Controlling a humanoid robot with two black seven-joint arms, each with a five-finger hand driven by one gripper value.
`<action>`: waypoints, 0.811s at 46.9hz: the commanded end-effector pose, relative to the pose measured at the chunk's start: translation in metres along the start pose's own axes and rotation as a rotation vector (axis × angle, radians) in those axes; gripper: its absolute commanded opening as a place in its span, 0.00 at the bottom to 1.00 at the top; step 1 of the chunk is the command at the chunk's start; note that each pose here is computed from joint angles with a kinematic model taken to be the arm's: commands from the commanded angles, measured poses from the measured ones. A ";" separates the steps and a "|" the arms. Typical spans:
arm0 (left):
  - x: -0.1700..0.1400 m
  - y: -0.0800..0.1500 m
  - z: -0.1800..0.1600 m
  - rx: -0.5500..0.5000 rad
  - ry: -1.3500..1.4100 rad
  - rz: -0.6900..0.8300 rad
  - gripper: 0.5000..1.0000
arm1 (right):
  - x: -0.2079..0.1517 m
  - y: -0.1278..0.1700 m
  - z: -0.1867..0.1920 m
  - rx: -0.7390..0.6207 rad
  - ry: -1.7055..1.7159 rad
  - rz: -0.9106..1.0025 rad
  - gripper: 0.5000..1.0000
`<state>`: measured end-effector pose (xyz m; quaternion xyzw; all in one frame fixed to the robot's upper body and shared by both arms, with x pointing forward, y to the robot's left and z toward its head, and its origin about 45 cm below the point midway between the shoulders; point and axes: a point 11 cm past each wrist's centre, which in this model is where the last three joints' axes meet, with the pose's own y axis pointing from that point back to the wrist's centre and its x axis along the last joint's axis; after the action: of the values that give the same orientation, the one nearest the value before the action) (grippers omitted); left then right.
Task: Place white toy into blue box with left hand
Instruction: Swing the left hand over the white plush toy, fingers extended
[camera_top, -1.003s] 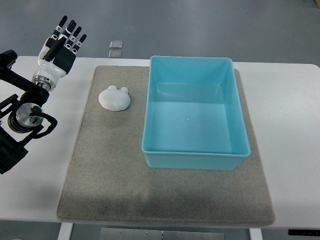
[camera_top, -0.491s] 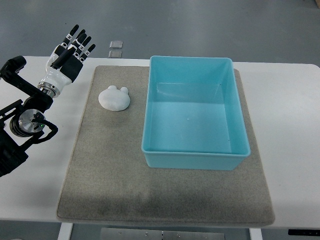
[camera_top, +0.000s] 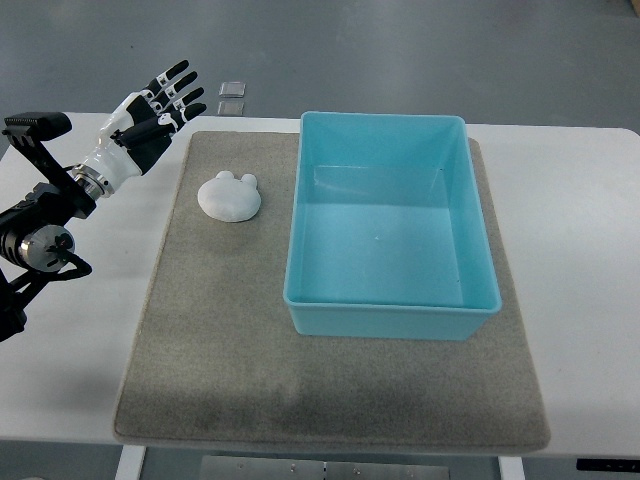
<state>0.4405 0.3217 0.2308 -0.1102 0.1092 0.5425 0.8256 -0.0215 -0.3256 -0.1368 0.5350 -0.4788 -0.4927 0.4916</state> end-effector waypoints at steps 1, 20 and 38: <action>-0.001 -0.002 0.009 0.006 -0.049 -0.029 0.98 | 0.000 0.000 0.000 0.000 0.000 0.000 0.87; -0.004 -0.006 0.034 0.182 -0.684 -0.223 0.96 | 0.000 0.000 0.000 0.000 0.000 0.000 0.87; -0.009 0.005 0.032 0.271 -0.932 -0.342 0.95 | 0.000 0.000 0.000 0.000 0.000 0.000 0.87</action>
<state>0.4354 0.3262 0.2650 0.2220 -0.2077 0.3830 0.8723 -0.0214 -0.3256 -0.1368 0.5351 -0.4789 -0.4926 0.4916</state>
